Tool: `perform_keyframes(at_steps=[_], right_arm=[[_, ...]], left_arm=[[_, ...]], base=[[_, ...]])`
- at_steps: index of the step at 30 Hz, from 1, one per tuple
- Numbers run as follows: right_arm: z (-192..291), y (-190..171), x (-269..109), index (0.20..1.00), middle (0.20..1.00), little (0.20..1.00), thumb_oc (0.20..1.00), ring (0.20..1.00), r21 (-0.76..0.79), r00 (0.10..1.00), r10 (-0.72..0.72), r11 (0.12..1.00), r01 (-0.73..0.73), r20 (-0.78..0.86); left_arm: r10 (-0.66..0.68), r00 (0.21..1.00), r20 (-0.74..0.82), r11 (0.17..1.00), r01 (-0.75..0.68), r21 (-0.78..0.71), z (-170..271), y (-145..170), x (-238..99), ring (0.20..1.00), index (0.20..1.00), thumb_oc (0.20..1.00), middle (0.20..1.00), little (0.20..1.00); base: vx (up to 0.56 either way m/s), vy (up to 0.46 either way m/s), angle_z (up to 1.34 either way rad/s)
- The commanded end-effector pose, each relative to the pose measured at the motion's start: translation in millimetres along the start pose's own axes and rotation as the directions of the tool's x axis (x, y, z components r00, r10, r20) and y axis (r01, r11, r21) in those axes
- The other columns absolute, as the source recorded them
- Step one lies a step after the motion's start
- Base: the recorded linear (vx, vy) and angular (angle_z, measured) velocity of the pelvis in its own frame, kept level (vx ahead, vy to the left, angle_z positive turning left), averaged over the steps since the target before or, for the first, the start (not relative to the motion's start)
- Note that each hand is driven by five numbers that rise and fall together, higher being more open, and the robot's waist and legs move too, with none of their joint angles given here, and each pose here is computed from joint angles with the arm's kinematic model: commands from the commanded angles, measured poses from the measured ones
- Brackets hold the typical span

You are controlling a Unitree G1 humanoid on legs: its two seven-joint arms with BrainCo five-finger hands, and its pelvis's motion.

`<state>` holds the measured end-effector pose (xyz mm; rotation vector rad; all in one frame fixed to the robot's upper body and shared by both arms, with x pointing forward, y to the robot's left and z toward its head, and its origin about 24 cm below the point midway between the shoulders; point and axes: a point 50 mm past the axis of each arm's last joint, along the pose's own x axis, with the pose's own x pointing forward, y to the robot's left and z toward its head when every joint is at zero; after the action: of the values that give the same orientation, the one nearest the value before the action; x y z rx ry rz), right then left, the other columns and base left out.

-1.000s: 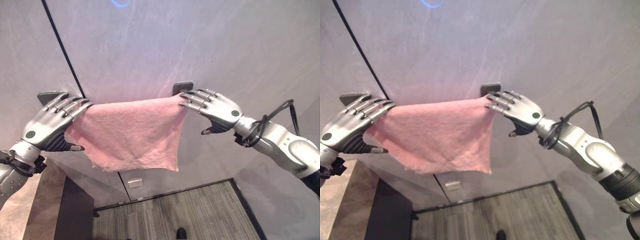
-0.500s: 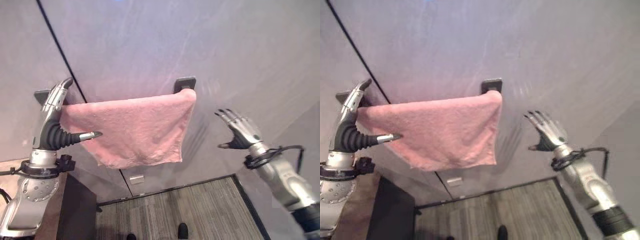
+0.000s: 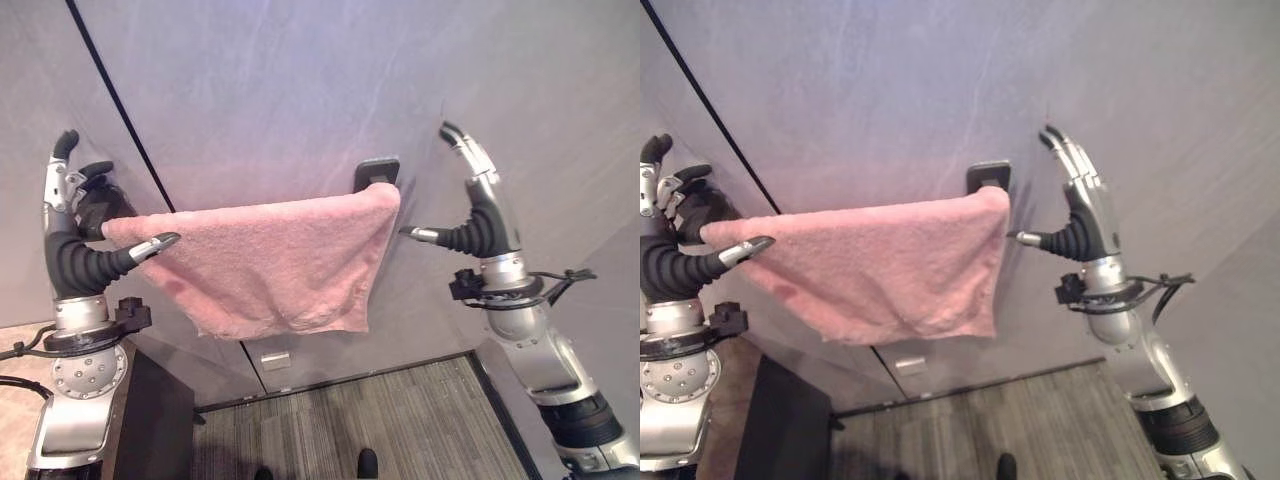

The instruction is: Put brush and paste in cup on sink, flatten towel.

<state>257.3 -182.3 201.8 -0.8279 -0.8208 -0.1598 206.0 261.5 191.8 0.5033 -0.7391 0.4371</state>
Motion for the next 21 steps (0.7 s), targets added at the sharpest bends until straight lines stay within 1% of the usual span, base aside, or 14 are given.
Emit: perform_keyframes(at_steps=[1,3,6,7,9,11,13,14,15,16,18,19,20,21], right_arm=[[9.0,-25.8,-4.3,1.0,1.0,1.0,1.0,1.0,0.034,0.989,-0.144,0.989,0.142,0.043],[6.8,-27.2,-7.8,1.0,1.0,1.0,1.0,1.0,0.031,0.989,-0.146,0.989,0.145,0.027],[-7.5,-29.1,-31.4,1.0,1.0,1.0,1.0,1.0,0.027,0.988,-0.13,0.991,0.133,-0.084],[-7.5,-29.0,-32.2,1.0,1.0,1.0,1.0,1.0,0.027,0.988,-0.128,0.991,0.131,-0.086],[-16.3,-24.0,-46.2,1.0,1.0,1.0,1.0,1.0,0.028,0.983,-0.086,0.995,0.092,-0.161],[-19.1,-22.8,-51.2,1.0,1.0,1.0,1.0,1.0,0.023,0.98,-0.073,0.997,0.078,-0.184],[-25.5,-15.5,-62.9,1.0,1.0,1.0,1.0,1.0,0.057,0.968,-0.027,0.997,0.043,-0.248],[-28.2,-13.4,-67.2,1.0,1.0,1.0,1.0,1.0,0.063,0.962,-0.01,0.998,0.029,-0.272],[-28.3,-13.3,-67.6,1.0,1.0,1.0,1.0,1.0,0.064,0.962,-0.009,0.998,0.028,-0.273],[-34.5,-5.8,-77.7,1.0,1.0,1.0,1.0,1.0,0.086,0.945,0.042,0.996,-0.014,-0.325],[-38.7,-1.9,-84.5,1.0,1.0,1.0,1.0,1.0,0.096,0.931,0.074,0.995,-0.042,-0.357],[-42.6,1.7,-92.3,1.0,1.0,1.0,1.0,1.0,0.101,0.913,0.114,0.992,-0.081,-0.393],[-51.9,10.8,-112.8,1.0,1.0,1.0,1.0,1.0,0.145,0.855,0.197,0.979,-0.144,-0.48],[-55.7,13.9,-124.0,1.0,1.0,1.0,1.0,1.0,0.171,0.821,0.229,0.972,-0.163,-0.522]], left_arm=[[0.049,0.995,0.091,0.997,-0.043,-0.064,14.2,7.6,7.5,1.0,1.0,1.0,1.0,1.0],[0.051,0.996,0.078,0.997,-0.046,-0.062,12.7,8.7,5.2,1.0,1.0,1.0,1.0,1.0],[0.048,0.997,-0.058,0.998,-0.05,-0.034,-5.1,13.4,-17.3,1.0,1.0,1.0,1.0,1.0],[0.046,0.997,-0.06,0.998,-0.048,-0.033,-5.1,13.2,-18.0,1.0,1.0,1.0,1.0,1.0],[0.003,0.991,-0.136,1.0,-0.004,-0.01,-14.4,8.2,-33.1,1.0,1.0,1.0,1.0,1.0],[-0.013,0.987,-0.158,1.0,0.013,-0.002,-17.0,6.3,-37.9,1.0,1.0,1.0,1.0,1.0],[-0.055,0.966,-0.252,0.999,0.053,-0.012,-28.6,0.5,-54.5,1.0,1.0,1.0,1.0,1.0],[-0.064,0.957,-0.282,0.997,0.071,0.015,-33.4,1.8,-59.7,1.0,1.0,1.0,1.0,1.0],[-0.064,0.957,-0.283,0.997,0.072,0.016,-33.6,1.7,-60.0,1.0,1.0,1.0,1.0,1.0],[-0.084,0.928,-0.362,0.995,0.099,0.023,-45.4,1.2,-72.4,1.0,1.0,1.0,1.0,1.0],[-0.087,0.912,-0.401,0.994,0.109,0.032,-51.4,2.2,-79.3,1.0,1.0,1.0,1.0,1.0],[-0.094,0.878,-0.47,0.991,0.125,0.036,-60.7,2.4,-91.0,1.0,1.0,1.0,1.0,1.0],[-0.128,0.789,-0.601,0.986,0.168,0.01,-79.8,-1.1,-117.3,1.0,1.0,1.0,1.0,1.0],[-0.155,0.743,-0.651,0.978,0.208,0.004,-87.0,-2.0,-129.6,1.0,1.0,1.0,1.0,1.0]], base=[[0.0,0.001,0.03],[0.0,0.0,0.06],[-0.01,-0.003,0.01],[0.03,-0.005,0.02],[0.0,0.0,0.0],[0.0,0.0,0.0],[0.0,0.0,0.0],[0.0,0.0,0.0],[0.0,0.0,0.0],[0.0,0.0,0.0],[0.0,0.0,0.0],[0.0,0.0,0.0],[-0.03,-0.021,0.03],[-0.03,-0.019,0.04]])
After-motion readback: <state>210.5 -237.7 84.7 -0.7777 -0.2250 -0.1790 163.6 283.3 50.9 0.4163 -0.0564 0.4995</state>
